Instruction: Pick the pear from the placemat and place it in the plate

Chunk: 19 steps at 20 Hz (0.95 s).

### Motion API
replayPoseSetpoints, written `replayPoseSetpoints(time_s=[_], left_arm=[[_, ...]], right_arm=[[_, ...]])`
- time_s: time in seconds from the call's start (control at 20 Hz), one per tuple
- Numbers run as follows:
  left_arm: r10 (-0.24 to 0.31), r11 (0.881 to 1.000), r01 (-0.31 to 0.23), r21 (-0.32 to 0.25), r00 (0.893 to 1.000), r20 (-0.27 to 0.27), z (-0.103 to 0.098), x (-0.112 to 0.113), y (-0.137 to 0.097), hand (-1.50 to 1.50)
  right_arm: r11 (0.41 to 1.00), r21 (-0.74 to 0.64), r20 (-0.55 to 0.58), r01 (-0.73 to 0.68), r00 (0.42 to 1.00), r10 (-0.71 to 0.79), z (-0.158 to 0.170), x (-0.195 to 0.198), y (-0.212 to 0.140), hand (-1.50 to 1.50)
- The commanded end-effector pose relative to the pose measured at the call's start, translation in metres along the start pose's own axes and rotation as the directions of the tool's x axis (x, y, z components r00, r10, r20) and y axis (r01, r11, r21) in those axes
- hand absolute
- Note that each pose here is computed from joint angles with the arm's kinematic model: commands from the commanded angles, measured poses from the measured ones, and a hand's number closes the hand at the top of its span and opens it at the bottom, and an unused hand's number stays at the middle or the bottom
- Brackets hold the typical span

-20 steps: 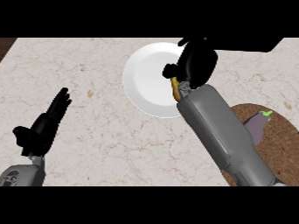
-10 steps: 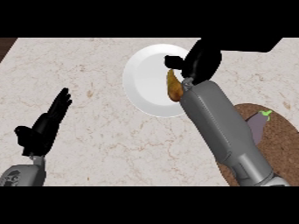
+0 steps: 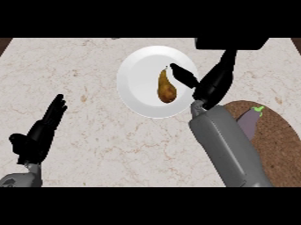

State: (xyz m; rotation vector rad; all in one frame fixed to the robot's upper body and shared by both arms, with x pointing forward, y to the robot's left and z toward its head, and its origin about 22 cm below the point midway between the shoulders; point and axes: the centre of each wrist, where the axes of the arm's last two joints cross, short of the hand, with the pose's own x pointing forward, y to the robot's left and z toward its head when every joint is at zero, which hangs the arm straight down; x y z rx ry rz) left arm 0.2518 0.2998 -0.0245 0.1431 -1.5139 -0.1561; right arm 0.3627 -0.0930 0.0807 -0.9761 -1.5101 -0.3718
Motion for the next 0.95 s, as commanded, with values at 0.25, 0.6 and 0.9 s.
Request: replayPoseSetpoints(time_s=[0.25, 0.6, 0.9], left_arm=[[0.003, 1.0, -0.003, 0.007, 1.0, -0.008, 0.015, 0.011, 0.014, 0.0], [-0.004, 1.0, 0.004, 0.015, 1.0, 0.004, 0.008, 0.006, 0.005, 0.0], [0.007, 0.999, -0.007, 0.032, 1.0, 0.007, -0.002, -0.003, -0.012, 0.0]], right_arm=[[0.995, 0.026, 0.029, 0.099, 0.995, -0.1, 0.041, -0.063, -0.087, -1.5], [0.995, 0.081, 0.04, 0.053, 0.998, -0.057, 0.068, -0.098, -0.145, -1.5], [0.998, 0.052, 0.061, 0.019, 0.998, -0.022, 0.069, -0.128, -0.152, -1.5]])
